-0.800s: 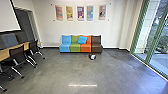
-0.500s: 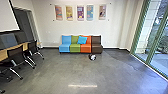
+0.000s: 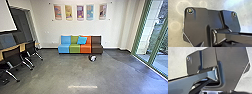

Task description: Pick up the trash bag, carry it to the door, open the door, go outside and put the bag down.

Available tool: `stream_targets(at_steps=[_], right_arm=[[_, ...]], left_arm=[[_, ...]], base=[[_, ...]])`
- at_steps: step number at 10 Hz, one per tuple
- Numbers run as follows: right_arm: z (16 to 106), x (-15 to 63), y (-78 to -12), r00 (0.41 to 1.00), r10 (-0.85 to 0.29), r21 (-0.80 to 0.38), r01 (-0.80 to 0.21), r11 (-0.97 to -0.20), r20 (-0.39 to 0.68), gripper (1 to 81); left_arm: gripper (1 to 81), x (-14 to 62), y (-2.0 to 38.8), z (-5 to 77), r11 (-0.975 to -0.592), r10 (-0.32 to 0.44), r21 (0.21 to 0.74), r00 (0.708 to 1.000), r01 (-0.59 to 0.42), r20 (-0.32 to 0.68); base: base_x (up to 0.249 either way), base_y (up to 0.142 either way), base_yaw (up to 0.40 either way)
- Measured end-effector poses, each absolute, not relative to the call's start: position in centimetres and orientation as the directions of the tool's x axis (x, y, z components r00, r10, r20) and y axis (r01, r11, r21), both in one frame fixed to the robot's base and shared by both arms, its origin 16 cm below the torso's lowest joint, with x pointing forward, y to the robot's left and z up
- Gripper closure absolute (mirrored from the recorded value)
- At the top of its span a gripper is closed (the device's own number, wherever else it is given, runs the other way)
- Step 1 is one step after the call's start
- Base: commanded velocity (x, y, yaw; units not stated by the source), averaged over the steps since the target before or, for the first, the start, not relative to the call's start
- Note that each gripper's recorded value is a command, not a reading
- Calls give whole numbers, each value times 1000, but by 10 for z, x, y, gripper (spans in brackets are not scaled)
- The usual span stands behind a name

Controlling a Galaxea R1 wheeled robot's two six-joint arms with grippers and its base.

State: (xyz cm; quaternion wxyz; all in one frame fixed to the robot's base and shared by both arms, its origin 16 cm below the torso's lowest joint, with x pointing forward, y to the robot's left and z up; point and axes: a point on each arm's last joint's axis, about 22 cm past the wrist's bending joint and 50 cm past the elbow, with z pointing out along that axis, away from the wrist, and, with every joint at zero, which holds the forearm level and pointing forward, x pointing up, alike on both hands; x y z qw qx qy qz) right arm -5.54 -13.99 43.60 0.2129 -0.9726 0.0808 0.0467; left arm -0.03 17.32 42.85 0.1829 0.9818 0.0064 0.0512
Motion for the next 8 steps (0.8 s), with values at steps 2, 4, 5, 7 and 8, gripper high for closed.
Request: stream_targets(at_steps=[2,4,5,7,8], right_arm=[[436,-56,-140,983,-135,-407,-174,-897,-124,10],[436,-56,-140,983,-135,-407,-174,-897,-125,10],[436,-56,-140,983,-135,-407,-174,-897,-125,10],[436,-56,-140,983,-135,-407,-175,-897,-125,10],[436,-56,-140,983,-136,-406,-176,-897,-124,10]], left_arm=[[10,-1,173,428,-933,31,360,995,-6,98],[10,-1,173,428,-933,31,360,995,-6,97],[10,-1,173,428,-933,31,360,995,-6,97],[10,0,173,428,-933,31,360,995,-6,98],[10,0,173,428,-933,31,360,995,-6,97]], base=[[187,0,0],[186,0,0],[186,0,0],[174,0,0],[163,0,0]])
